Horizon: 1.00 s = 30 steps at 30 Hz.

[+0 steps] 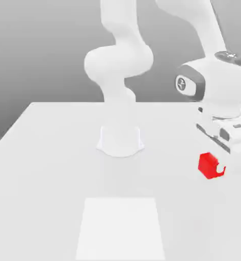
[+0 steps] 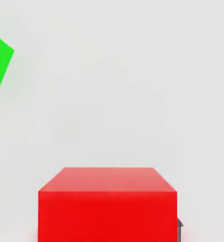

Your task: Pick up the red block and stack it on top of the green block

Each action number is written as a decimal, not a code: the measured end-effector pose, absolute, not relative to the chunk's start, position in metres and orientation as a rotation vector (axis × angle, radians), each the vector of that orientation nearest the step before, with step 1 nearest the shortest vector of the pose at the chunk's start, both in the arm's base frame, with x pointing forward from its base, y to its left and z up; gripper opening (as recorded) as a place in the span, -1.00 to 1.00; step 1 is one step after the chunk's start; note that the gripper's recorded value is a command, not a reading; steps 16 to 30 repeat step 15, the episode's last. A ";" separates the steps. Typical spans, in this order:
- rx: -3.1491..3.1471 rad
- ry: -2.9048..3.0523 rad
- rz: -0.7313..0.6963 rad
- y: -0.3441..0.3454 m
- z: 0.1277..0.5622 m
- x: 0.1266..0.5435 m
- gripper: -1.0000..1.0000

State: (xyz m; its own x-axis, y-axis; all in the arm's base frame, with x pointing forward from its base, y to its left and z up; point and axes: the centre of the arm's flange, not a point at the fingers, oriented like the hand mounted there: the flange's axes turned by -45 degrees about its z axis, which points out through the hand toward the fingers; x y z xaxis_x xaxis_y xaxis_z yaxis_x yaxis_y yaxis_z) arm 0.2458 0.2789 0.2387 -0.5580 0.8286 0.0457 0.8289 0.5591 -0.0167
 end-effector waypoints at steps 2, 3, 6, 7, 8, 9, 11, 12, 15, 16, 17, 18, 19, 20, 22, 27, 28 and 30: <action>-1.214 -2.858 -0.007 0.295 0.242 0.209 -1.00; -1.091 -2.915 -0.005 0.302 0.243 0.190 -1.00; -0.763 -3.043 0.002 0.315 0.236 0.142 -1.00; -0.726 -3.056 0.003 0.317 0.229 0.137 -1.00; -0.707 -3.062 0.004 0.318 0.221 0.134 -1.00; -0.697 -3.065 0.005 0.318 0.212 0.133 -1.00; -0.694 -3.066 0.004 0.317 0.195 0.133 -1.00; -0.694 -3.066 0.004 0.317 0.186 0.132 -1.00; -0.693 -3.065 0.004 0.316 0.181 0.132 1.00; -0.693 -3.065 0.004 0.316 0.181 0.132 1.00; -0.693 -3.065 0.004 0.316 0.181 0.132 1.00; -0.693 -3.065 0.004 0.316 0.181 0.132 1.00; -0.693 -3.065 0.004 0.316 0.181 0.132 1.00; -0.693 -3.065 0.004 0.316 0.181 0.132 1.00; -0.693 -3.065 0.004 0.316 0.181 0.132 1.00; -0.693 -3.065 0.004 0.316 0.181 0.132 1.00; -0.693 -3.065 0.004 0.316 0.181 0.132 1.00; -0.693 -3.065 0.004 0.316 0.181 0.132 1.00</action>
